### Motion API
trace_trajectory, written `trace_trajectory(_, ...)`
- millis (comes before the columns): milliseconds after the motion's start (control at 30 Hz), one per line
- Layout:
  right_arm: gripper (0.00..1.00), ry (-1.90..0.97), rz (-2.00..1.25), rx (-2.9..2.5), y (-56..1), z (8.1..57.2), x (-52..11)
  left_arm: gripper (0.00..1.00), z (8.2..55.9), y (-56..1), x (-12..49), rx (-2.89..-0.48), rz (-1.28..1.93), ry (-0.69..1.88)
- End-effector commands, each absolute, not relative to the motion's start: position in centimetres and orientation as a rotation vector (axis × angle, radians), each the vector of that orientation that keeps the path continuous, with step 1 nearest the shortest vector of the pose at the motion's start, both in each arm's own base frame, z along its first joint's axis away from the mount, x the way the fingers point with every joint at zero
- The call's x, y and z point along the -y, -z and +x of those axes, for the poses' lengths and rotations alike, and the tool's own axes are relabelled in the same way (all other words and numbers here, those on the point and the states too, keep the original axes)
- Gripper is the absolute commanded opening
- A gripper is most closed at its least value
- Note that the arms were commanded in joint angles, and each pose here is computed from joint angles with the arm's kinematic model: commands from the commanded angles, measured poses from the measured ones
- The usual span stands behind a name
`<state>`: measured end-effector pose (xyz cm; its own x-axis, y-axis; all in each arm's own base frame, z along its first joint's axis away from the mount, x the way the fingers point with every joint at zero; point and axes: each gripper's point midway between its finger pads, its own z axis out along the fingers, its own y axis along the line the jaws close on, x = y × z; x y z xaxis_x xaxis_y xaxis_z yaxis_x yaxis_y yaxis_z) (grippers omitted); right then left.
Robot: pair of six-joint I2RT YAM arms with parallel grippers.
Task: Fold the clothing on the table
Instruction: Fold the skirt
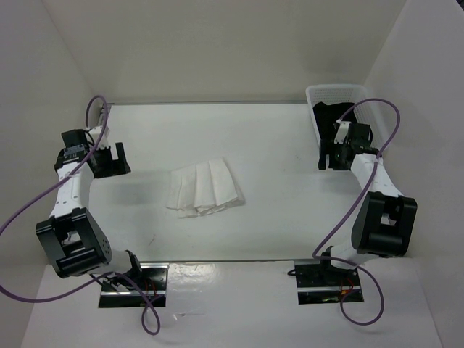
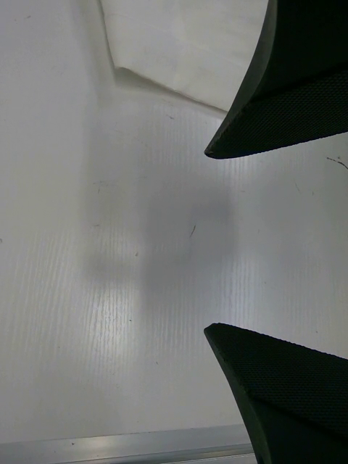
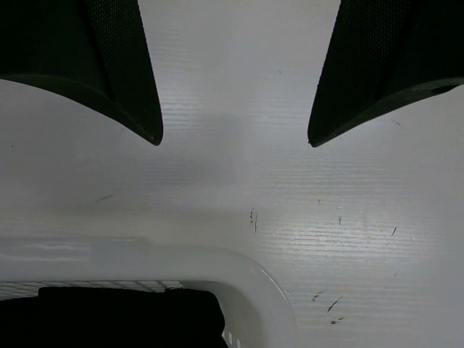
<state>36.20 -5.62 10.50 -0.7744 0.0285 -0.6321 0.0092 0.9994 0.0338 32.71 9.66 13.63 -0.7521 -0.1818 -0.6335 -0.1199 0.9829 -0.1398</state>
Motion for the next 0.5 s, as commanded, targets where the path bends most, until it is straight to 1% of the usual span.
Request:
trace_trajectory(0,0.85,-0.033,-0.011,-2.379,-11.92,37.38,5.50,1.00,33.18,-13.58,-9.82,-2.415,-0.222,0.120)
trace_trajectory(467,0.85,-0.045,-0.027,-2.394,-11.72,36.79,5.23,1.00,33.11,-12.96,-9.42,-2.435,-0.221,0.155)
